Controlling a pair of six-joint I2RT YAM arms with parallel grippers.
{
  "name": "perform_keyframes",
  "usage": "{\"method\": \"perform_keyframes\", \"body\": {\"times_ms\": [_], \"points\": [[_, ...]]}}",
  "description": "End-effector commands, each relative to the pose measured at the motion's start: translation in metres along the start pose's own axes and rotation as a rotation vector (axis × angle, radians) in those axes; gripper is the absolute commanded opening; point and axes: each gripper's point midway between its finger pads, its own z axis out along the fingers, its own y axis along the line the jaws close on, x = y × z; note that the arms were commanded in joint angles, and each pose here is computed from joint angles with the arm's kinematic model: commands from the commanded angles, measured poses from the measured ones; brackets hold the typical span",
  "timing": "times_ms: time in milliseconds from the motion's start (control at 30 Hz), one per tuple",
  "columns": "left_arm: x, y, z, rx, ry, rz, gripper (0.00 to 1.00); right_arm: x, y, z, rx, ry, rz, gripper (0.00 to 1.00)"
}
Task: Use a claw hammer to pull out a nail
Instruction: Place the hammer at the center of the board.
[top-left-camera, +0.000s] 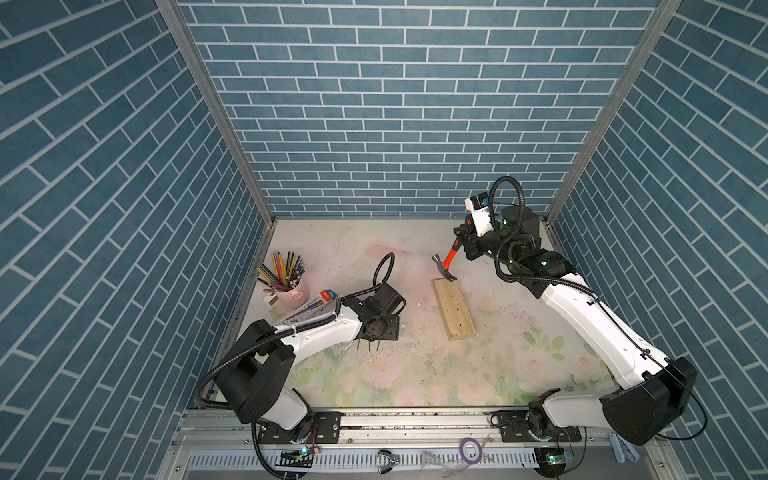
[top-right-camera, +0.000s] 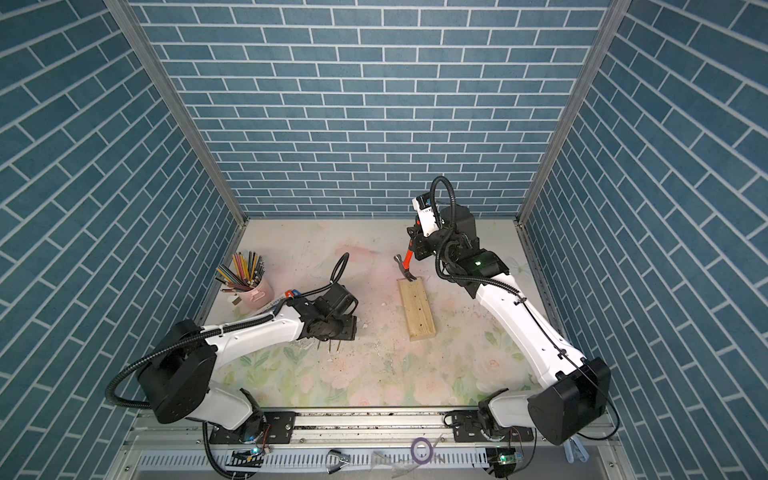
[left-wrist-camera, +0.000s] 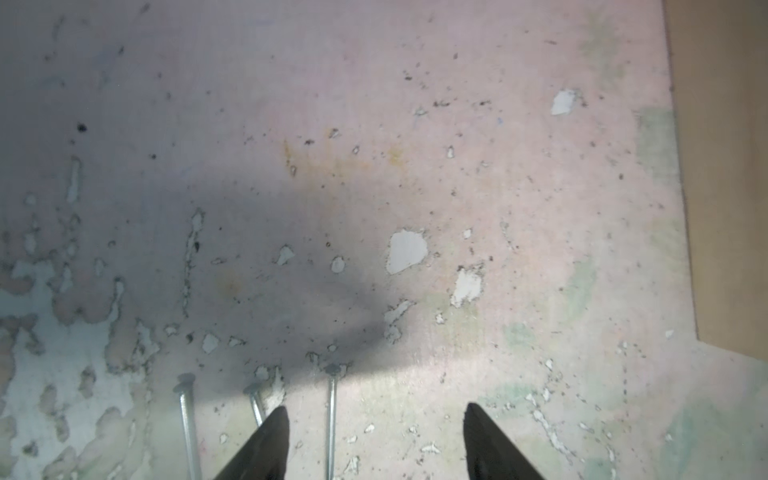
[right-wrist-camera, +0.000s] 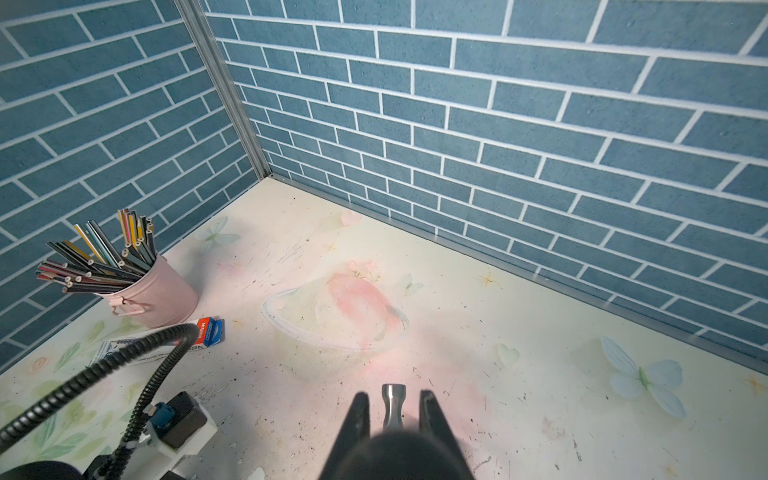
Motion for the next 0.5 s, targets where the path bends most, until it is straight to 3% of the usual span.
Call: {"method": "perform_keyframes", "body": {"times_ms": [0,267,467], "points": [[-0.027,-0.012,-0.017,0.041,-0.102,0.016,0.82,-0.053,0.001,-0.019,0.007,-0.170,-0.053,0.00],[-0.069,-0.041,-0.052,0.158,-0.282,0.090,0.86,-0.056,0.002,-0.021,0.005,-0.162,-0.050,0.00],[-0.111,-0.069,-0.099,0.273,-0.510,0.167,0.86,-0.061,0.001,-0.028,-0.004,-0.162,-0.026,0.00]]}}
